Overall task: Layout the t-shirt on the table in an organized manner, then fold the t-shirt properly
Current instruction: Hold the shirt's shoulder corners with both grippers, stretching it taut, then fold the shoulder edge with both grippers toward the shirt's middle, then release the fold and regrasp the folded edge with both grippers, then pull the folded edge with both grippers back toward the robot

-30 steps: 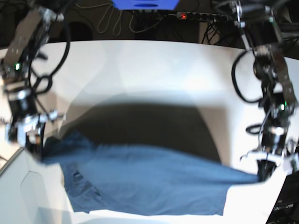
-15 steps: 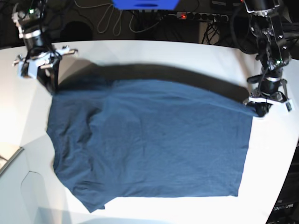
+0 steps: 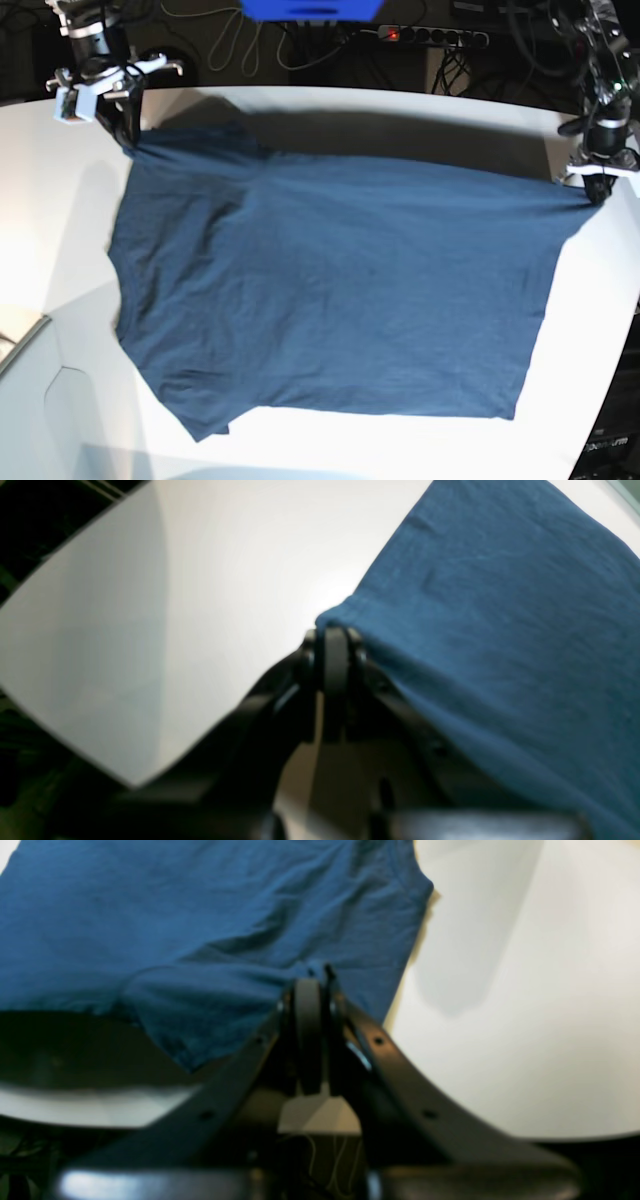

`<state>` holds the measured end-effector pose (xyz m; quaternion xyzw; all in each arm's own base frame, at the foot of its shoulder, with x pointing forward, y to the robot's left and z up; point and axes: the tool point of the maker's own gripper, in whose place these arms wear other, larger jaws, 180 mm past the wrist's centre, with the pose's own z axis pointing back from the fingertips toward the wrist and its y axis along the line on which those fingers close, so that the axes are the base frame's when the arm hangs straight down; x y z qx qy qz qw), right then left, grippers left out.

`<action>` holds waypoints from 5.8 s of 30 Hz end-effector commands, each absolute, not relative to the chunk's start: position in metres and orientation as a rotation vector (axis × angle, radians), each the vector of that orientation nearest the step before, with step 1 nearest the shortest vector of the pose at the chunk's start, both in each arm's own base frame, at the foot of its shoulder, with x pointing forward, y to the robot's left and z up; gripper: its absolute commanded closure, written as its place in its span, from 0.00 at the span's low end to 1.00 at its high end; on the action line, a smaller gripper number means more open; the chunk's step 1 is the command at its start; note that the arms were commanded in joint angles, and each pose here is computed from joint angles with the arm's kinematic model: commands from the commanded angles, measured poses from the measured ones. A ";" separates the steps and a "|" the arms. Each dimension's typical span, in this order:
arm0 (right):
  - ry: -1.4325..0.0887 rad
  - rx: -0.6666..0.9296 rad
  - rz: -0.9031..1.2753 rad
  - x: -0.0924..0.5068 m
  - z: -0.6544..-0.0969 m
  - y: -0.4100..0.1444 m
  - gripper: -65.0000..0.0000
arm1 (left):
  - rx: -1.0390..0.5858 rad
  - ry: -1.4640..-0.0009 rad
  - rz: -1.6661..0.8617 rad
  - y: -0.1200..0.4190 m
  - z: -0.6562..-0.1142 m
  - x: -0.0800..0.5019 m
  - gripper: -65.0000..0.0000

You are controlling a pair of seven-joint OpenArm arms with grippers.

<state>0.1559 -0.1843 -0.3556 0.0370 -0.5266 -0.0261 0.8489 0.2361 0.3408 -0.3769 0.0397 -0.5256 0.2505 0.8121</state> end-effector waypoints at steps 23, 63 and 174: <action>-1.210 0.104 -0.061 0.140 -0.335 -0.184 1.00 | 0.135 -1.160 0.490 0.340 -0.350 0.205 1.00; -1.477 0.115 0.076 0.393 -0.315 -0.189 1.00 | 0.084 -1.340 0.336 0.320 -0.305 0.372 1.00; -0.987 -0.012 0.066 0.300 -0.470 -0.249 0.68 | 0.047 -0.905 0.488 0.347 -0.458 0.351 0.93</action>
